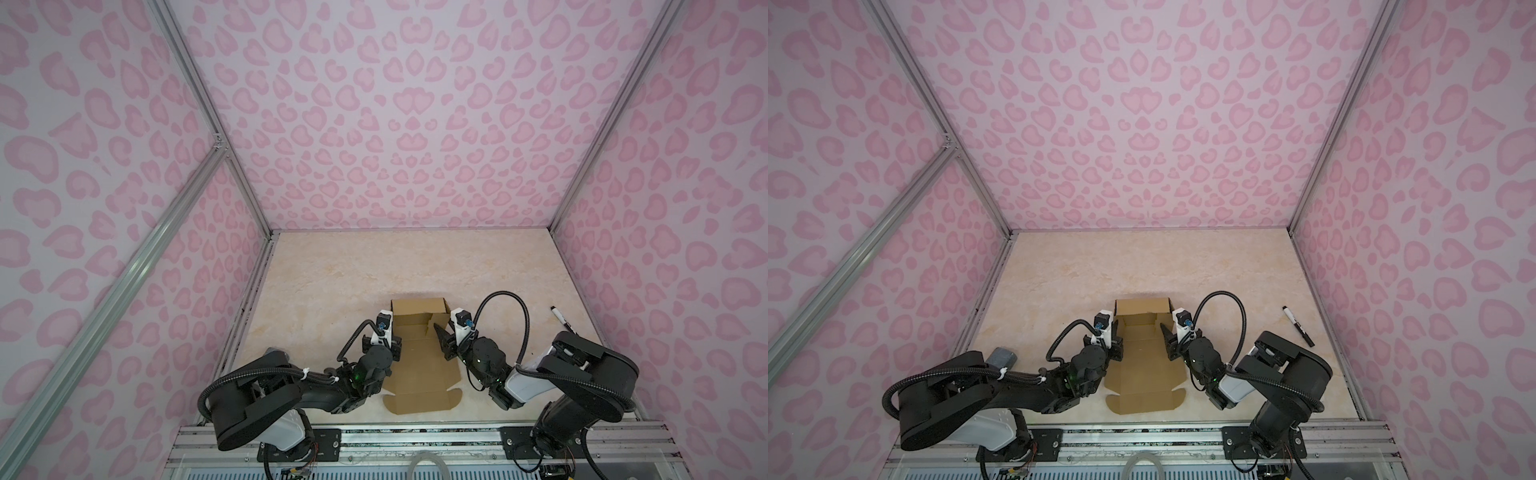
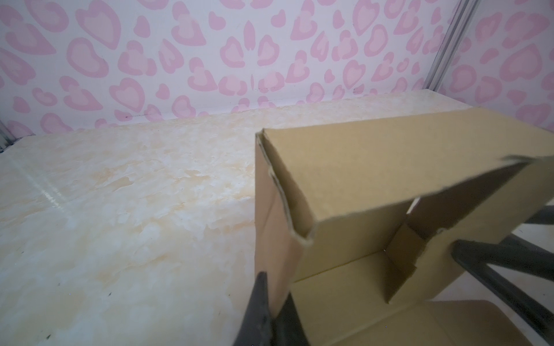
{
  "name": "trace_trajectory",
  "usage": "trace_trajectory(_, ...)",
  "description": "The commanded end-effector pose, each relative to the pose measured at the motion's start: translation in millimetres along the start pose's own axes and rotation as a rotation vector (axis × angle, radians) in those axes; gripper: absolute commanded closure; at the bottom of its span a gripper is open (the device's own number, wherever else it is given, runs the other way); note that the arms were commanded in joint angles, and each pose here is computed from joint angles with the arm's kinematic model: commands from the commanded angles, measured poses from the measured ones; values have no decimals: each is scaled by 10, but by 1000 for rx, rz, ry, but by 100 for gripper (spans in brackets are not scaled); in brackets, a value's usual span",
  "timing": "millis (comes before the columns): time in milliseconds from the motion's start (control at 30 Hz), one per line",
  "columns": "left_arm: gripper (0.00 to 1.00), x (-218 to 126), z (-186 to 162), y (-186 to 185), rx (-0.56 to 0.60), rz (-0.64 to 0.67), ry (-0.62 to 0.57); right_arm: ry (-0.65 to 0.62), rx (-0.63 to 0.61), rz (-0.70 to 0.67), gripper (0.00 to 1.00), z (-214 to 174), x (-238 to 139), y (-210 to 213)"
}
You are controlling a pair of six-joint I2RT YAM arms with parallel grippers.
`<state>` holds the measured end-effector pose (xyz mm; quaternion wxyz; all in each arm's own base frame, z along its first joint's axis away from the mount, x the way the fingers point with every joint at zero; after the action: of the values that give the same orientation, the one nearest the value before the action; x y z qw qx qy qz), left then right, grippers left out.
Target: Fold the paper box
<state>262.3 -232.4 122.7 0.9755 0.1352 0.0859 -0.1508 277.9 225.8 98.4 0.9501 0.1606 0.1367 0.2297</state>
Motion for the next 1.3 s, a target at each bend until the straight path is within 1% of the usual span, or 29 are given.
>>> trace_trajectory(0, 96, 0, 122, -35, -26, -15, -42, -55, 9, 0, 57, 109, -6, 8)
trace_trajectory(333, 96, -22, 152, -50, -28, -20, -49, -70, 21, 4, 67, 171, 25, 42)
trace_trajectory(533, 96, -37, 175, -62, -33, -21, -53, -72, 16, -54, 73, 204, 57, -19)
trace_trajectory(767, 96, -56, 185, -40, -44, -3, -47, -66, 3, -115, 77, 161, 40, -101)
trace_trajectory(967, 96, -90, 226, -19, -57, 26, -42, -6, -91, -215, 81, -20, 38, -118)
trace_trajectory(1133, 96, -121, 267, -7, -62, 43, -39, 25, -76, -275, 83, -88, 1, -206)
trace_trajectory(1267, 96, -137, 303, -40, -69, 52, -35, 50, -64, -289, 87, -40, 26, -169)
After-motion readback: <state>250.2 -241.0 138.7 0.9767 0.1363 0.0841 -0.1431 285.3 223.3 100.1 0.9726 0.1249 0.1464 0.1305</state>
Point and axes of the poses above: each gripper's point midway between its finger pads, its own x axis out along the fingers, its own y axis along the line the jaws close on, z = x × y, the point moved 1 cm from there along -x, back along the fingers, and after that the axes turned 15 degrees about x, right-handed, at the moved point
